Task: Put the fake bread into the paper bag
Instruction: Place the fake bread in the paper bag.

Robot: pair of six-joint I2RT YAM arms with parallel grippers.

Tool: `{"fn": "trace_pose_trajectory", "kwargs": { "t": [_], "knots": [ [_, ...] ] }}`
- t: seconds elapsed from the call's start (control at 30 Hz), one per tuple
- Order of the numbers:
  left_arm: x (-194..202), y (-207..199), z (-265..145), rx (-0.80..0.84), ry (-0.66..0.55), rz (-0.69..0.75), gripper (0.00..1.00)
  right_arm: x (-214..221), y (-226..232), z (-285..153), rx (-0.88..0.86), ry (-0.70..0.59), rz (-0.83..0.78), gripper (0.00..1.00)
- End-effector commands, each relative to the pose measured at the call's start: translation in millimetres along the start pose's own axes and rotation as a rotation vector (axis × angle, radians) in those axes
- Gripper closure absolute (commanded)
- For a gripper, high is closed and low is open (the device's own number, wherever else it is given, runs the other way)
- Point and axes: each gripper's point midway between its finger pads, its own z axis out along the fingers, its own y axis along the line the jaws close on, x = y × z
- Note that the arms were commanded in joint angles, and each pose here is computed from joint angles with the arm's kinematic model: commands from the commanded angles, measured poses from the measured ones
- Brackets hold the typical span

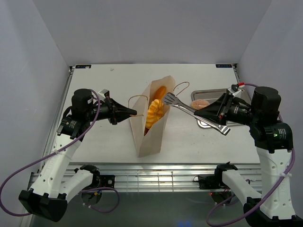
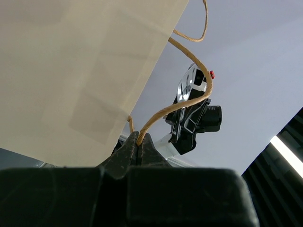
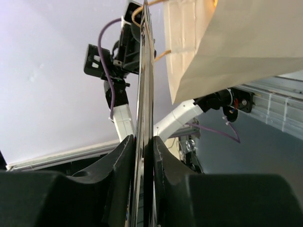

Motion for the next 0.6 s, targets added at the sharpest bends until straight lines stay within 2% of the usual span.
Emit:
{"fn": "trace_pose_trajectory", "kwargs": {
  "t": [0.0, 0.13, 0.27, 0.43, 0.47, 0.53, 0.57],
  "knots": [
    [6.9, -6.9, -4.9, 0.022, 0.011, 0.035, 1.00, -15.7, 26.2, 2.7, -0.112, -0.052, -0.078, 0.75],
    [7.6, -6.6, -5.1, 0.022, 0.014, 0.035, 1.00, -54.9, 59.5, 9.3, -0.173, -0.168, -0.186, 0.78],
    [8.6, -7.0, -5.5, 0.023, 0.019, 0.038, 1.00, -98.3, 69.8, 20.5, -0.142, -0.258, -0.196, 0.80],
    [10.8, -7.5, -6.0, 0.024, 0.033, 0.041, 1.00, -147.3, 62.9, 19.5, -0.146, -0.378, -0.158, 0.81],
    [11.3, -7.2, -5.9, 0.023, 0.037, 0.043, 1.00, -170.4, 58.2, 7.5, -0.139, -0.452, -0.149, 0.82],
    [12.0, -7.4, -5.3, 0.021, 0.050, 0.045, 1.00, -187.8, 48.5, -3.8, -0.123, -0.500, -0.153, 0.82],
    [11.8, -7.6, -5.0, 0.021, 0.051, 0.049, 1.00, -206.6, 36.4, -21.2, -0.101, -0.569, -0.133, 0.82]
  ]
}}
